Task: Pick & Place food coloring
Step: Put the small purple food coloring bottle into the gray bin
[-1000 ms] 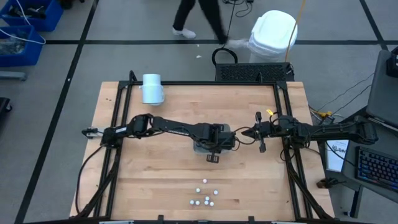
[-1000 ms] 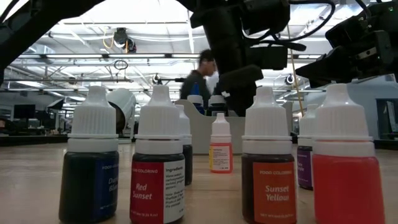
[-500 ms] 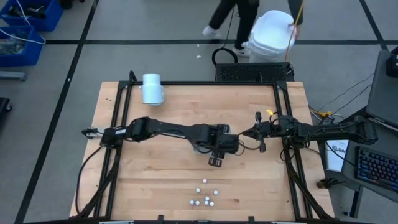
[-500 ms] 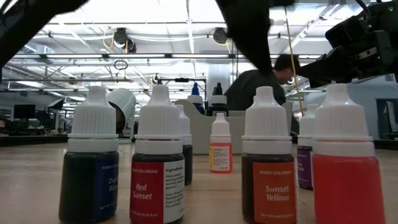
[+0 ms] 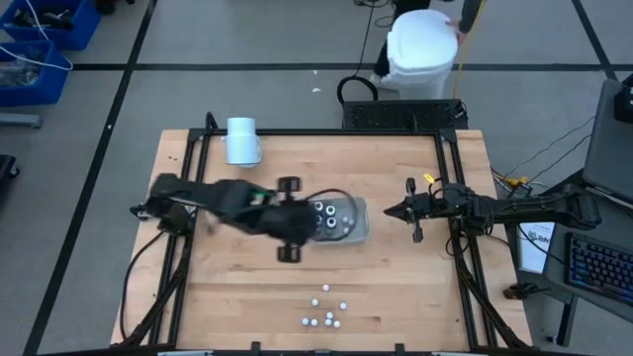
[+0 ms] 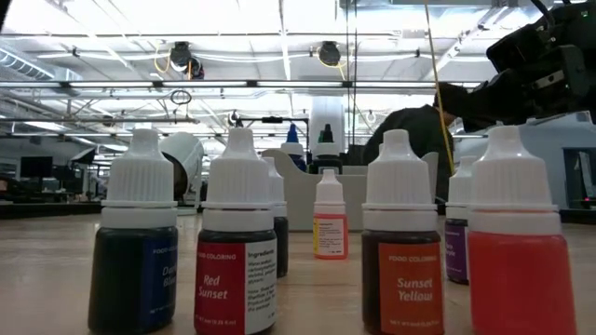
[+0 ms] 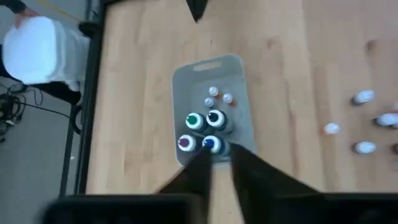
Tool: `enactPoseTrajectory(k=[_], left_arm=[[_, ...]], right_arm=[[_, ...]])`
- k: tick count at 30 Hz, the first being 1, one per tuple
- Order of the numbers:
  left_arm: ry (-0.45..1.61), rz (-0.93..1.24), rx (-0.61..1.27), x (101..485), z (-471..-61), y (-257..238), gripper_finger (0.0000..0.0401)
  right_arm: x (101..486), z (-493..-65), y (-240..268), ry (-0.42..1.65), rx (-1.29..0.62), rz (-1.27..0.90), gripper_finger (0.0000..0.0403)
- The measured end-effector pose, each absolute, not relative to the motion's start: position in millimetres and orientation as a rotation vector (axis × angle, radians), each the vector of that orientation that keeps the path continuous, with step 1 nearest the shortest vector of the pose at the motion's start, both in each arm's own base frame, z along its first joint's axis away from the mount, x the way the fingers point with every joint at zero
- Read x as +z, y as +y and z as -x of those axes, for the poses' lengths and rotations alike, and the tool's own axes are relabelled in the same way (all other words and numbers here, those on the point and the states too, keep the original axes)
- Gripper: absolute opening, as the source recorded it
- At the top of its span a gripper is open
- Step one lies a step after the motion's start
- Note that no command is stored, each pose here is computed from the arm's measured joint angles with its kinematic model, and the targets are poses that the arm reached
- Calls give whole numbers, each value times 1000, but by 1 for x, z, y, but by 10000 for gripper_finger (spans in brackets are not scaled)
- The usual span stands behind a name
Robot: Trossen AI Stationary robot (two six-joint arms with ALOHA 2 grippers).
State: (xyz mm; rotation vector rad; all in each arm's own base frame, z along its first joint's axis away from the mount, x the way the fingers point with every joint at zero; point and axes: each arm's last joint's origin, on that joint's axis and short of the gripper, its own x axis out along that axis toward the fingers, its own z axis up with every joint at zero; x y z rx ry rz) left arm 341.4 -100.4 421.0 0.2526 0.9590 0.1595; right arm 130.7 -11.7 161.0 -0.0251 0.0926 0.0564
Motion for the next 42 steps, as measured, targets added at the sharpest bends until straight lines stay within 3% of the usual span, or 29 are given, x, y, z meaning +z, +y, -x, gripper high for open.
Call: enactPoseTrajectory(k=[3, 9, 14, 21, 29, 42], left_arm=[[888, -227, 173, 437, -313, -113, 11], [743, -288, 114, 429, -260, -138, 5], [560, -254, 94, 390, -223, -123, 8], [288, -18, 106, 301, -179, -76, 5], [19, 72, 41, 220, -143, -48, 3], [-27, 7, 67, 197, -124, -36, 3]], right_arm=[[161, -131, -12, 96, 57, 23, 0], [161, -131, -12, 91, 57, 24, 0], [161, -131, -12, 91, 59, 24, 0], [161, -131, -12, 93, 59, 23, 0], [162, -131, -12, 83, 32, 26, 0], [161, -131, -10, 95, 89, 12, 0]])
